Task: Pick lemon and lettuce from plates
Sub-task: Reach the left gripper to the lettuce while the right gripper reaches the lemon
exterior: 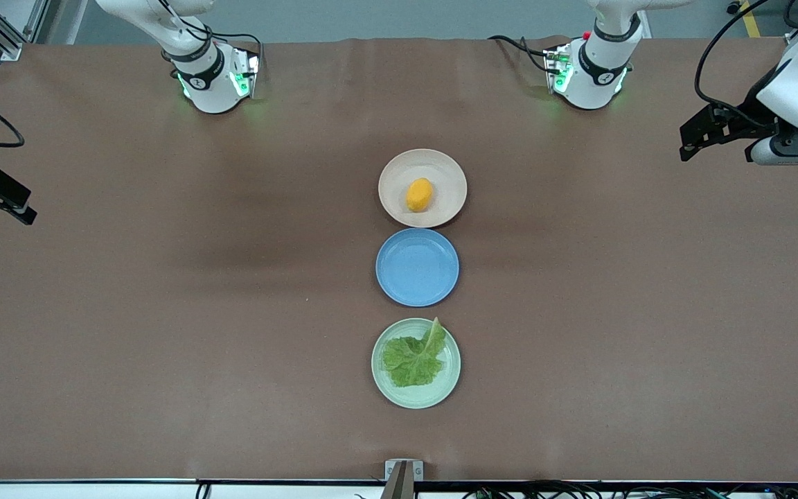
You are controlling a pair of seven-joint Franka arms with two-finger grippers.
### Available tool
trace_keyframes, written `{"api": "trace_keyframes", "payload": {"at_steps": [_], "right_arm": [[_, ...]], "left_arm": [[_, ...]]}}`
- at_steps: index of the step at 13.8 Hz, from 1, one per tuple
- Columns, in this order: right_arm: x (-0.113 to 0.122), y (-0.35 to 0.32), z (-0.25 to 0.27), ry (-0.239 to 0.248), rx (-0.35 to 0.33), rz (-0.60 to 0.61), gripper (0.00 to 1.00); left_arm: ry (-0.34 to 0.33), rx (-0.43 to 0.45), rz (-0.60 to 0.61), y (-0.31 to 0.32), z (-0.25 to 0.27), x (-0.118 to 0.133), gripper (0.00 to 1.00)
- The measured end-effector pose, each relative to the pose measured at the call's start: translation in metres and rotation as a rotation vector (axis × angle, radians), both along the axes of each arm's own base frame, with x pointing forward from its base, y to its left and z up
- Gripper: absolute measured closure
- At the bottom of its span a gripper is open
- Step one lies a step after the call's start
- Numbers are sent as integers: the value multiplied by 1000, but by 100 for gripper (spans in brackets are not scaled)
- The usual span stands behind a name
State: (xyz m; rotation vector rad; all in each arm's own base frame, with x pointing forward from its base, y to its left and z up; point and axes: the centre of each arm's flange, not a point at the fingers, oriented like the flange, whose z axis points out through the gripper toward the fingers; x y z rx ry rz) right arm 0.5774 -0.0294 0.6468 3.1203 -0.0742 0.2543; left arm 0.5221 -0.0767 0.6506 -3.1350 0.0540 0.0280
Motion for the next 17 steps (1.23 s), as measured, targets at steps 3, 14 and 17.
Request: {"api": "trace_keyframes", "payload": {"at_steps": [3, 14, 17], "right_arm": [[0, 0, 0, -1, 0, 0, 0], [-4, 42, -9, 65, 14, -12, 0], [-22, 167, -30, 123, 29, -81, 0]], "left_arm": [[2, -1, 0, 0, -1, 3, 0], [53, 21, -240, -163, -142, 56, 0], [35, 15, -266, -220, -222, 72, 0]]}}
